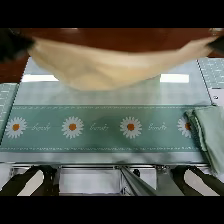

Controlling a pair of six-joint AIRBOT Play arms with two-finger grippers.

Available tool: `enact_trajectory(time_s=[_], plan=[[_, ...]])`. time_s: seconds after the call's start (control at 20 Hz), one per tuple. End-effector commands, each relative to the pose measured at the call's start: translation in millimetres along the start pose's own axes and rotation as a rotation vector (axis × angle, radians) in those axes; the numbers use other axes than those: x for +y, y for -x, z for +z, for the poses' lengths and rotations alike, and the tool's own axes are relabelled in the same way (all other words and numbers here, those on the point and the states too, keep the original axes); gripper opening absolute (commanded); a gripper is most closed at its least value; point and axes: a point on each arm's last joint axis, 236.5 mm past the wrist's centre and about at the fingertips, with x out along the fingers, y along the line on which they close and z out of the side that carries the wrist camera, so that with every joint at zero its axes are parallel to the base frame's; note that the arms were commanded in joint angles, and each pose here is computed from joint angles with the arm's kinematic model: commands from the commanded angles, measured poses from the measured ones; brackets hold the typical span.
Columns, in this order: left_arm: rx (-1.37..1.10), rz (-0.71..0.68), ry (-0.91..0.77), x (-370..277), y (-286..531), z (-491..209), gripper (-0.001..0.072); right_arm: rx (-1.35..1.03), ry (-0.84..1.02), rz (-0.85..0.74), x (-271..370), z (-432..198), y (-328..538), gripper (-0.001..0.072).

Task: Fold the shirts.

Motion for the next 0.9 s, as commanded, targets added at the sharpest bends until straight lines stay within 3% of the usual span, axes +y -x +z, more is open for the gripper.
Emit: enact_trajectory(time_s=[0.0,0.25,0.4,0.55,0.85], plan=[[-0.296,0.003,-0.306,-101.1,86.5,95.5,0.0021,-0.265,0.195,0.011,82.1,64.3,97.4,0.0022],[-0.511,0.399,-0.547,-133.2,199.2,117.4,0.0021,-0.452,0.325,-0.155,122.6,46.7,198.0,0.0022],[-0.552,0.569,-0.587,-140.9,244.2,96.4,0.0021,-0.481,0.337,-0.296,121.4,15.1,242.6,0.0022],[-0.529,0.559,-0.612,-147.5,257.5,72.8,0.0021,-0.471,0.301,-0.391,113.3,-13.7,267.5,0.0022],[-0.241,0.603,-0.496,-58.3,208.4,28.3,0.0021,-0.210,0.201,-0.403,68.7,-68.6,218.3,0.0022]])
